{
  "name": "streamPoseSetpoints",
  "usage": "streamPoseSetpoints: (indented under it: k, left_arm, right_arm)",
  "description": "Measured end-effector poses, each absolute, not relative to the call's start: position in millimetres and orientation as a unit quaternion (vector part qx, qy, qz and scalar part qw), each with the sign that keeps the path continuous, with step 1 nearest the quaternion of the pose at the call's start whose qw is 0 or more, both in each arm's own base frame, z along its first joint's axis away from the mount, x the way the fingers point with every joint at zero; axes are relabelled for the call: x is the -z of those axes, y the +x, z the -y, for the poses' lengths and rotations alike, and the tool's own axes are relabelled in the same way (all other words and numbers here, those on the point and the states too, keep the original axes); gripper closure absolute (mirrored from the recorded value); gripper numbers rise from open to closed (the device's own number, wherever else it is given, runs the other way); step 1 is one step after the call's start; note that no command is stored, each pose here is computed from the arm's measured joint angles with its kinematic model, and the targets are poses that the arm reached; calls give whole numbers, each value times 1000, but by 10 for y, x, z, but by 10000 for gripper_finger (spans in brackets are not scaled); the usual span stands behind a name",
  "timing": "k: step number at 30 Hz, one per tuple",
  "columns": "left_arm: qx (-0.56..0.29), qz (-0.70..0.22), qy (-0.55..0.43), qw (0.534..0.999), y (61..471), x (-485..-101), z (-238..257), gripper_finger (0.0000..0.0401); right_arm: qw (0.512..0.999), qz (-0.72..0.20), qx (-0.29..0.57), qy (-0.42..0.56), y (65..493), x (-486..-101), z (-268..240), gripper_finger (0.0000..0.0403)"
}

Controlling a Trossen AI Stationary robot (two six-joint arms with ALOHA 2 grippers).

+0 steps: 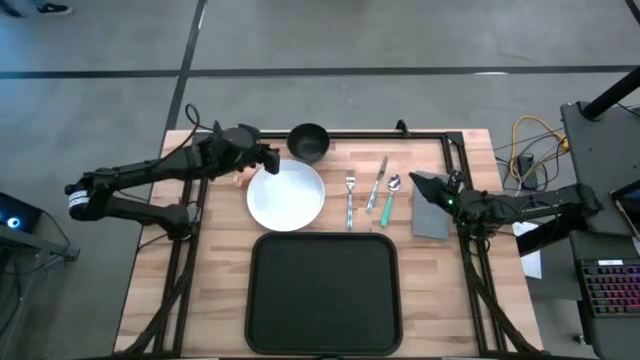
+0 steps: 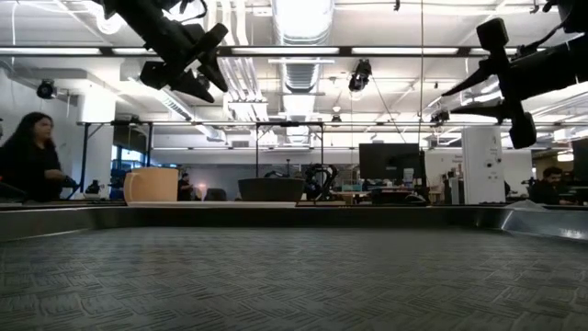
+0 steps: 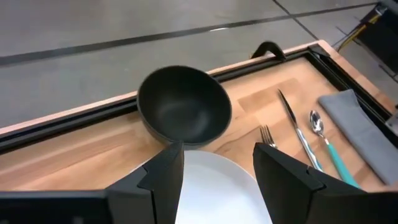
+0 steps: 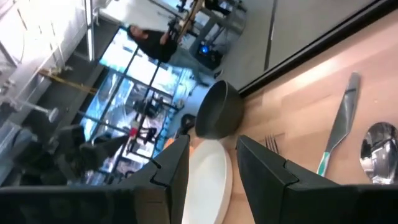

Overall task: Set up tray
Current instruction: Put the yellow mug on the black tray

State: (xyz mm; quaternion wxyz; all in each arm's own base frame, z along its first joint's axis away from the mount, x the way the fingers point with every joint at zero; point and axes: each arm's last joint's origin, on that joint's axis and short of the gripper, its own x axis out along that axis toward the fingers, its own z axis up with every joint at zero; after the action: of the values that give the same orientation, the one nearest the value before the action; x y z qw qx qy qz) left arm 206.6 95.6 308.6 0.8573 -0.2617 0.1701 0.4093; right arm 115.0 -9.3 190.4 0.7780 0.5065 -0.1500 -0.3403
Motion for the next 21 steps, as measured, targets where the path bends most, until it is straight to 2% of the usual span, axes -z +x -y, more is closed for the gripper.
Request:
streamPoseSetpoints:
  k: [10,14,21]
  left_arm:
    - [-457,-246,-267,812,1817,-2976,-1043,228]
    - [-467,-250,-275,802,1783,-2961,-1076,228]
    - [-511,-243,-300,768,1627,-2946,-1247,228]
  right_arm:
    - [810,120,332,468,1197,-2011,95,280]
    - [803,114,339,476,1223,-1982,118,280]
    - [824,62,308,472,1326,-2022,132,280]
